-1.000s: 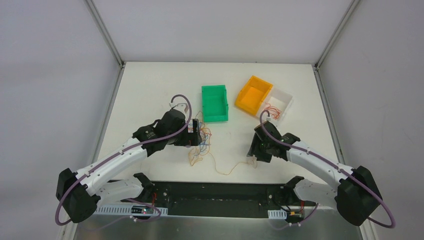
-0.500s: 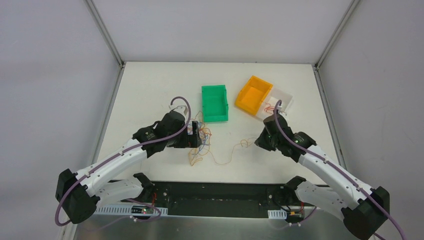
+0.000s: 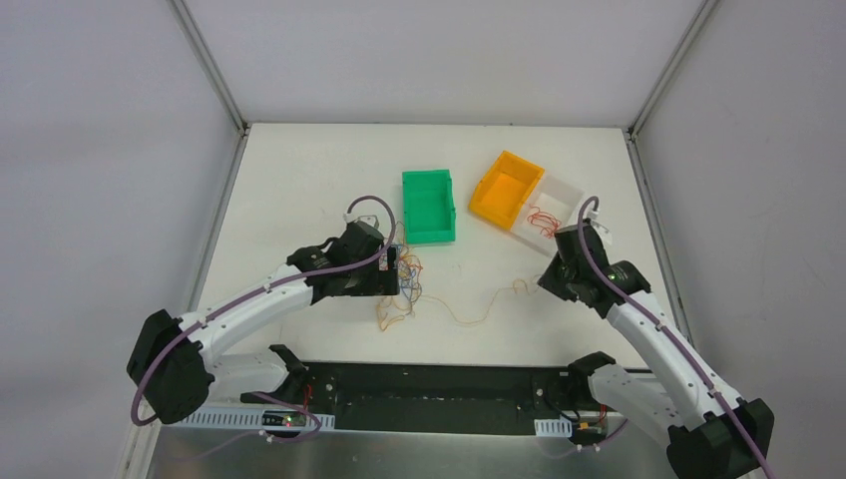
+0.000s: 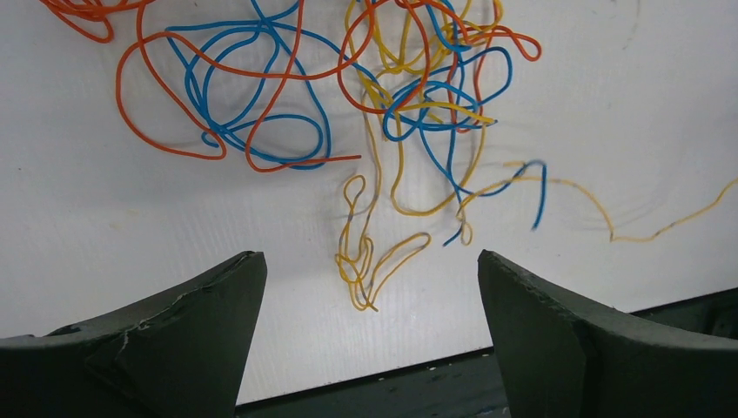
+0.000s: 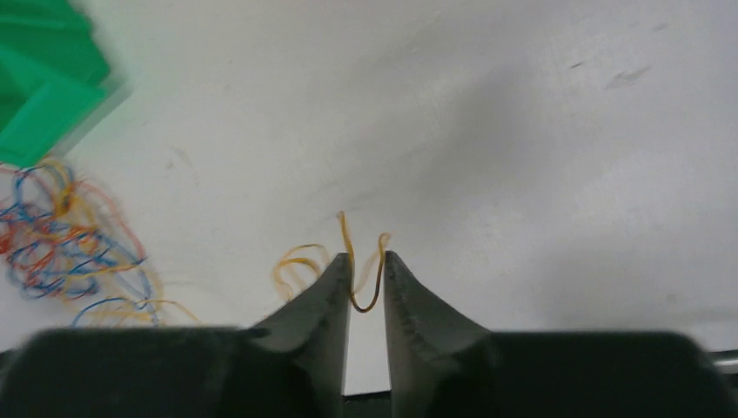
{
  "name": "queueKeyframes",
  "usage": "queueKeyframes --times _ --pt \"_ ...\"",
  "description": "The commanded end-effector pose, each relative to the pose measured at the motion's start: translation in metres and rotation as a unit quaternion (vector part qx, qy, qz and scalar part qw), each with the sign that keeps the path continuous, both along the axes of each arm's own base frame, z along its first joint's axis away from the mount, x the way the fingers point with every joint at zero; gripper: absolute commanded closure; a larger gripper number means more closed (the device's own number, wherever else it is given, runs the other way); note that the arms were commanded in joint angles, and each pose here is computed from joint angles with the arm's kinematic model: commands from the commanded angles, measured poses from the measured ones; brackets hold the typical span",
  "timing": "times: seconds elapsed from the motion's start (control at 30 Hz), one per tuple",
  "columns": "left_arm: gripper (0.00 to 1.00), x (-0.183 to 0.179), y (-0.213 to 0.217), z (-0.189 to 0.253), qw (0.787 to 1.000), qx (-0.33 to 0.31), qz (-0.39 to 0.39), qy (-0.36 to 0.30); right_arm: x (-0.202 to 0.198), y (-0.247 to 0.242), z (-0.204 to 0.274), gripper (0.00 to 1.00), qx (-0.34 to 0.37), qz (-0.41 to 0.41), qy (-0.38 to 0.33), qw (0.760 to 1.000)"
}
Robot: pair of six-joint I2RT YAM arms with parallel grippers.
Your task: Untangle the cables
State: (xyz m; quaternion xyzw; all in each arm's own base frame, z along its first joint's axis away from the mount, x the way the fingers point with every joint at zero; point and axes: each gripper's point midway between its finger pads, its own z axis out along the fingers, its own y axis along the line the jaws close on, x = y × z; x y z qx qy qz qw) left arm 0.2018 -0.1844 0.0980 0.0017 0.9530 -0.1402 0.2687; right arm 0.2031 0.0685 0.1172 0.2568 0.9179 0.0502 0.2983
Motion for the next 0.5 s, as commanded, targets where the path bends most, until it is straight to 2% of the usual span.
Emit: queueKeyframes --times 0.0,0.13,0.17,0.27,0.47 --pt "0.05 0.015 0.000 0.004 1.000 0.026 0.007 -0.010 -0.012 0.070 0.009 0.60 0.140 0.172 0.001 0.975" --pt "0.05 0.022 0.001 0.001 0.999 0.041 0.014 -0.012 -0.021 0.087 0.005 0.18 0.145 0.223 0.005 0.964" --pt "0.05 0.023 0.002 -0.001 0.999 0.047 0.013 -0.011 -0.024 0.092 0.004 0.12 0.137 0.244 0.012 0.960" --pt "0.05 0.028 0.003 -0.005 0.998 0.060 0.013 -0.007 -0.038 0.113 0.001 0.05 0.102 0.314 0.037 0.943" --pt "0.05 0.038 0.007 -0.011 0.997 0.072 0.026 0.001 -0.047 0.143 -0.013 0.01 -0.012 0.390 0.040 0.920"
